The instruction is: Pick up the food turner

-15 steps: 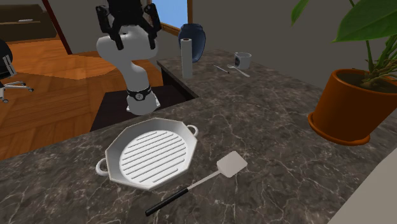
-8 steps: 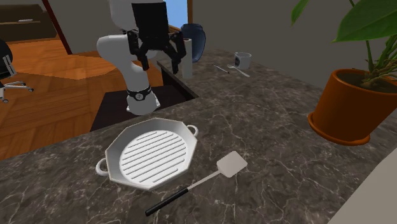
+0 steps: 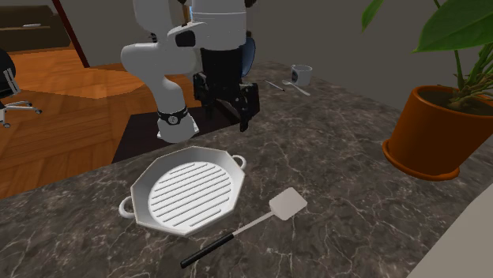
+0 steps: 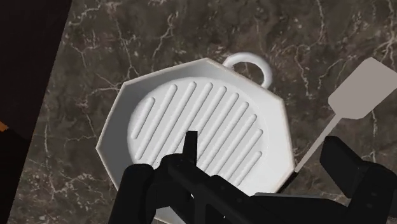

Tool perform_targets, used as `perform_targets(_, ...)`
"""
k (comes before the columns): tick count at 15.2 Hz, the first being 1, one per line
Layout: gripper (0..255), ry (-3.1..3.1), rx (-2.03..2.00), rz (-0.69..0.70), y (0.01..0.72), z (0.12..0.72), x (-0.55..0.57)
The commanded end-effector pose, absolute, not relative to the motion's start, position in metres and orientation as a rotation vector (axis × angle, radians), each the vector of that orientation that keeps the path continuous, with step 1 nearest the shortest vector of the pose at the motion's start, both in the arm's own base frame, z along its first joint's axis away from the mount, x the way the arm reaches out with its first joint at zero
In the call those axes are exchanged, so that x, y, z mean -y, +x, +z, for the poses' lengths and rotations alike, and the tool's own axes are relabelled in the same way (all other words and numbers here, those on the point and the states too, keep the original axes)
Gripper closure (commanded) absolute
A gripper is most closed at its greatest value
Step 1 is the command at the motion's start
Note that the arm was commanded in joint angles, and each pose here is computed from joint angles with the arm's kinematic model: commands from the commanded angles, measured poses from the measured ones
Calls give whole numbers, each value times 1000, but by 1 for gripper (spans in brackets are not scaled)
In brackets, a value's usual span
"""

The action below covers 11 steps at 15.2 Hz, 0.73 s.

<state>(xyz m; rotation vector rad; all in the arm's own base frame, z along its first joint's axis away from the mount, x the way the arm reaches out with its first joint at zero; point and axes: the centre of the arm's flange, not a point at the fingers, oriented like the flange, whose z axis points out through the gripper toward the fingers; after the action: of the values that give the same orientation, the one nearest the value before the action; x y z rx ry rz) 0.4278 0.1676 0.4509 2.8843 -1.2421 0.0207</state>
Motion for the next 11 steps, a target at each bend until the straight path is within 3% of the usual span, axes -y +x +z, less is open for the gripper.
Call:
perform_targets(1,0,2837,1340,28,447,431,-182)
perform_targets(11,0,2564,1761,62,548,351,-213)
